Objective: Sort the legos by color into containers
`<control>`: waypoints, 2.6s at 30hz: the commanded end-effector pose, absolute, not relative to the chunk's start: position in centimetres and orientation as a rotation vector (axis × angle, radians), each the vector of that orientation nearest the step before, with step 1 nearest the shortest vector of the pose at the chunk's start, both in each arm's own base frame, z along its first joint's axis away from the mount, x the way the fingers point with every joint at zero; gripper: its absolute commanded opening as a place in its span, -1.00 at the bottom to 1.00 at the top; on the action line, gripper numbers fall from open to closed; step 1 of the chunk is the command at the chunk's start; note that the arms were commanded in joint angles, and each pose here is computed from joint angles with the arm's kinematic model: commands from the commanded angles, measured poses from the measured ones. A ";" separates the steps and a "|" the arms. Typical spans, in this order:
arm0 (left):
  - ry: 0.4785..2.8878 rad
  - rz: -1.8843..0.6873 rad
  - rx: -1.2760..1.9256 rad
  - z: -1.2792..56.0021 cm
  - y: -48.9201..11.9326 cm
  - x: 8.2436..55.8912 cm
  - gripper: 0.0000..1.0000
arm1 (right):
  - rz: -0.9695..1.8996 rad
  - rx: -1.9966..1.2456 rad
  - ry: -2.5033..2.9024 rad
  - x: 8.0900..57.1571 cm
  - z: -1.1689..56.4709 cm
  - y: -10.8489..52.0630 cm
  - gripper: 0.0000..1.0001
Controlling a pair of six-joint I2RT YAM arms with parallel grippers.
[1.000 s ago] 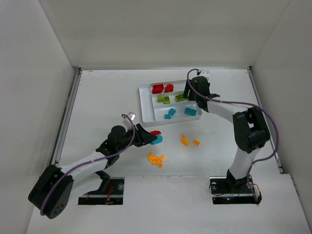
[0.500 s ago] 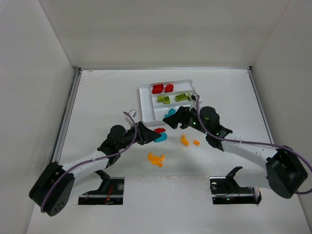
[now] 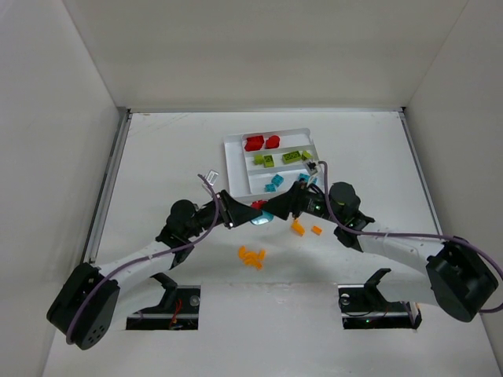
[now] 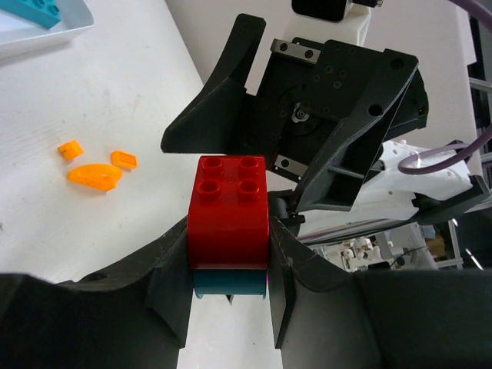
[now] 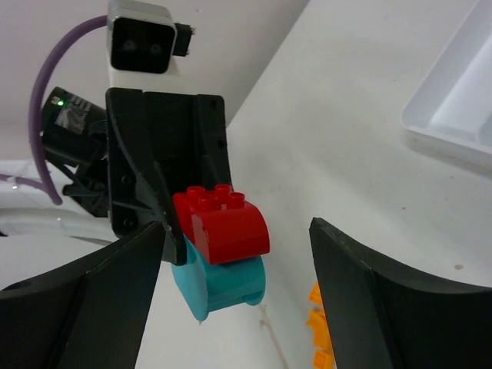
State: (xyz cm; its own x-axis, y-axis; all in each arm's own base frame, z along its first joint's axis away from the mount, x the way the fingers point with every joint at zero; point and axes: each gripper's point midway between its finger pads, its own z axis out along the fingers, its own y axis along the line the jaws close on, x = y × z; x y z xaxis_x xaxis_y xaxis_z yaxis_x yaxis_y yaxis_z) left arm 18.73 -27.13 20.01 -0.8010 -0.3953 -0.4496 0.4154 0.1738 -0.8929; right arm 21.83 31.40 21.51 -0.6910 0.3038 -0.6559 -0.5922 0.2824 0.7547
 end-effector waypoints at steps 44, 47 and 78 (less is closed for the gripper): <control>1.730 -1.780 0.141 22.9 -28.0 17.5 -0.50 | 1.781 -0.233 1.610 21.2 24.5 31.8 0.16; 1.731 -1.781 0.142 22.9 -28.0 17.4 -0.50 | 1.780 -0.230 1.610 21.2 24.5 31.7 0.01; 1.778 -1.741 0.120 21.8 -29.0 17.9 -0.28 | 1.675 -0.120 1.580 23.2 24.5 30.8 -0.28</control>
State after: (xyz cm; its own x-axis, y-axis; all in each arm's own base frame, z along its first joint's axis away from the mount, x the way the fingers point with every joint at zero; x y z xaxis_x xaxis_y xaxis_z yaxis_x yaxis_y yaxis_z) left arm 18.05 -28.38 19.60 -0.8276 -0.3566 -0.4336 0.4007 0.1658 -0.9011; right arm 23.06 31.17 22.60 -0.7185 0.4400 -0.5386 -0.5416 0.1318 0.8302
